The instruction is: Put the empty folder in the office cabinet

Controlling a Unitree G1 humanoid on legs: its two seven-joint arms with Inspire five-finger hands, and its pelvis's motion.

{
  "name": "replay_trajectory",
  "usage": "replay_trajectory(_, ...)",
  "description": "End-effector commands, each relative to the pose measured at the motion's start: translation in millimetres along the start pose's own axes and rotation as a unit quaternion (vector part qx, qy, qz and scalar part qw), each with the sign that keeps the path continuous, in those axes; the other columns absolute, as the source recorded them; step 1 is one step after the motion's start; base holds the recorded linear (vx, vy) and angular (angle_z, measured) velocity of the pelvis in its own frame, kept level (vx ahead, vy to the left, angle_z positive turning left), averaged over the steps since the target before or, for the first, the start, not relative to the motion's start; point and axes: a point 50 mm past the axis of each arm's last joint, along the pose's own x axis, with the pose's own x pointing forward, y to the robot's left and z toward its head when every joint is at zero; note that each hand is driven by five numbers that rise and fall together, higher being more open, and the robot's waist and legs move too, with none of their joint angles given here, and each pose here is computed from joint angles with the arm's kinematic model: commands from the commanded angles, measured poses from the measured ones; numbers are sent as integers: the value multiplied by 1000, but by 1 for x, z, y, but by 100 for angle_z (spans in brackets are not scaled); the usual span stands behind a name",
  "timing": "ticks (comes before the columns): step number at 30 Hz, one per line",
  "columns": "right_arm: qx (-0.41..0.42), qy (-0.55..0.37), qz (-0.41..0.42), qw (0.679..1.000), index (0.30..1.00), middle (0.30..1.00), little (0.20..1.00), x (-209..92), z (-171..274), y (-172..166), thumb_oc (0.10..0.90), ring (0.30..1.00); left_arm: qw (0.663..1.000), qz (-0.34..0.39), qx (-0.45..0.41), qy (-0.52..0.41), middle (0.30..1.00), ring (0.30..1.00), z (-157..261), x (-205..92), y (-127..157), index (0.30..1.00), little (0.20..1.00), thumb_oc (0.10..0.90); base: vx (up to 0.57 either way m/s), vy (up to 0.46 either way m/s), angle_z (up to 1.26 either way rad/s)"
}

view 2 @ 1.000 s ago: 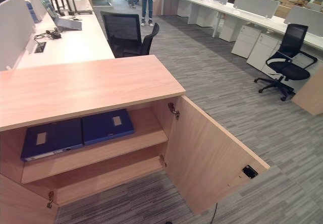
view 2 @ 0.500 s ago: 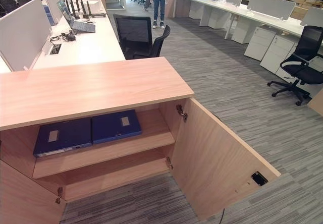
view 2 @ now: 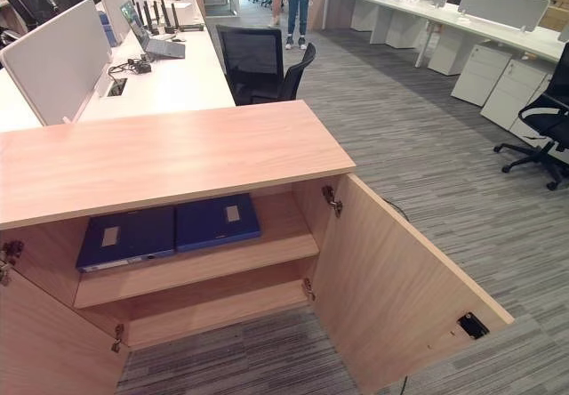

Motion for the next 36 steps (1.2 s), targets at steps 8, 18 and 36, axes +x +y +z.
replay_trajectory(8, -2, -44, 3, 999, 900, 900, 900, 0, 43, 1, 800, 900, 999, -24, 26, -38, 900, 900, 24, 0, -18, 900, 900, 800, 7, 11, 12)
replay_trajectory(18, 20, -30, -30, 999, 900, 900, 900, 0, 45, -28, 800, 900, 997, -35, 39, -53, 900, 900, 30, -1, -21, 900, 900, 800, -2, 6, 15)
replay_trajectory(36, 32, -20, -39, 999, 900, 900, 900, 0, 37, -35, 800, 900, 998, -39, -11, -37, 900, 900, 18, -1, -20, 900, 900, 800, -2, 5, 10)
